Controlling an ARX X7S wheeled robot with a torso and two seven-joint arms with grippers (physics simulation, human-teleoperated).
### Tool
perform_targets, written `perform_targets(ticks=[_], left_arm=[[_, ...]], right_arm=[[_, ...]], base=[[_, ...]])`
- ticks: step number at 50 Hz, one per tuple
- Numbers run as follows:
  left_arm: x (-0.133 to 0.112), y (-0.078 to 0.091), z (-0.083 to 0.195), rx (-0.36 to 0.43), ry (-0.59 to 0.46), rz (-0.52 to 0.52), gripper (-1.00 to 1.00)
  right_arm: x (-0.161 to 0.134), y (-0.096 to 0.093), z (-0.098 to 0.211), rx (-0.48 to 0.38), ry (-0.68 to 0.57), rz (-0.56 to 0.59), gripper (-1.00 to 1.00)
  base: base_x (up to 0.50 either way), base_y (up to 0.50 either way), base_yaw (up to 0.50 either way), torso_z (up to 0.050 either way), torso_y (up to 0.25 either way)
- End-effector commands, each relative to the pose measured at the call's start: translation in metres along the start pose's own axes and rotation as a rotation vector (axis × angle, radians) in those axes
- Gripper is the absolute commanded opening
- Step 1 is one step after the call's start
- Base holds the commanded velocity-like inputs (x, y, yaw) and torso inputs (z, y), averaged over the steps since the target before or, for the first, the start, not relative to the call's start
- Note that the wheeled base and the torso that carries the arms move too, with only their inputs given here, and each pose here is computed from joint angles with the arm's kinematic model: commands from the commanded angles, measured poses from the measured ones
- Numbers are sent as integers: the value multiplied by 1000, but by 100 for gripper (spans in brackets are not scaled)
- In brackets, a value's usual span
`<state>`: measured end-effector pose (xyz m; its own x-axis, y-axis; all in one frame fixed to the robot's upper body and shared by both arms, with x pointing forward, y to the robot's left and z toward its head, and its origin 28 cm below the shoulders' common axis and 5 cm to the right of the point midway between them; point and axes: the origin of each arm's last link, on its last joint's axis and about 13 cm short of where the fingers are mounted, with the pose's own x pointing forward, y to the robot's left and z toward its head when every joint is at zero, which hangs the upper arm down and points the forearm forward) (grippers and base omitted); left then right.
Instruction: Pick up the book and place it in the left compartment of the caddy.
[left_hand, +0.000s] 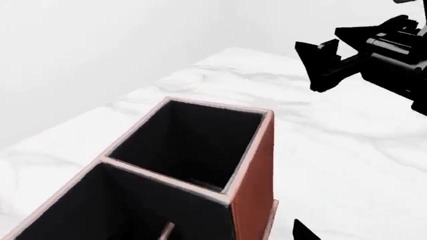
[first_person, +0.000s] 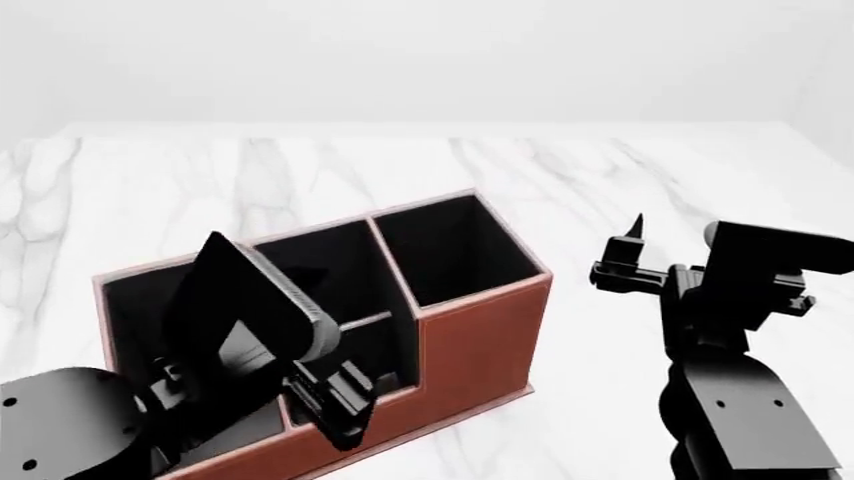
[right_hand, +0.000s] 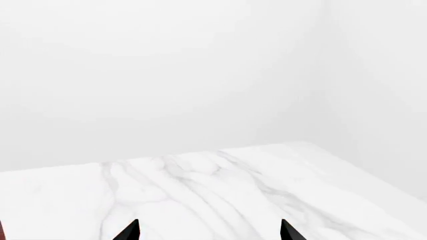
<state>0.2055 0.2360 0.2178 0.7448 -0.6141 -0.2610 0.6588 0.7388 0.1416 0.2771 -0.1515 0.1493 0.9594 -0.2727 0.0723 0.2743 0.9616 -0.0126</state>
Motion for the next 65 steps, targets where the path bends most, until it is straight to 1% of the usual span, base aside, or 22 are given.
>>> perform_targets(ticks=[1,4,6,7,10,14,18,26,33,38,46,51,57,58,60,61,65], left_arm=[[-20,3,21,68,118,-277,100],[-17,7,23,71,144,-282,100],[-16,7,25,70,148,-288,100],[-15,6,26,84,175,-301,100],[-14,6,28,91,196,-315,100],[-13,5,31,100,255,-386,100],[-11,5,33,97,279,-408,100],[-6,4,36,119,301,-410,100],[-4,2,42,131,310,-439,100],[-1,0,50,155,316,-461,100],[15,0,55,197,343,-485,100],[27,4,56,200,353,-500,100],[33,4,55,205,375,-515,100],[36,1,53,209,392,-548,100],[38,-1,55,209,396,-578,100],[39,-3,55,224,404,-589,100],[40,-8,57,239,411,-615,100]], right_arm=[[1,1,1,-5,1,2,100],[1,1,-1,-8,0,3,100],[1,1,-1,-10,1,2,100],[1,2,-1,-12,1,4,100],[1,3,-1,-14,0,5,100],[1,4,-2,-17,1,9,100],[2,4,-2,-20,1,8,100],[2,4,-3,-22,4,8,100],[3,6,-4,-26,6,10,100],[3,6,-4,-28,7,13,100],[4,8,-4,-29,9,15,100],[4,8,-3,-29,7,17,100],[4,8,-5,-31,9,17,100],[4,8,-4,-34,8,17,100],[4,9,-5,-36,8,16,100],[4,9,-5,-39,8,15,100],[5,10,-5,-40,10,15,100]], base=[[0,0,0,0,0],[0,0,0,0,0],[0,0,0,0,0],[0,0,0,0,0],[0,0,0,0,0],[0,0,0,0,0],[0,0,0,0,0],[0,0,0,0,0],[0,0,0,0,0],[0,0,0,0,0],[0,0,0,0,0],[0,0,0,0,0],[0,0,0,0,0],[0,0,0,0,0],[0,0,0,0,0],[0,0,0,0,0],[0,0,0,0,0]])
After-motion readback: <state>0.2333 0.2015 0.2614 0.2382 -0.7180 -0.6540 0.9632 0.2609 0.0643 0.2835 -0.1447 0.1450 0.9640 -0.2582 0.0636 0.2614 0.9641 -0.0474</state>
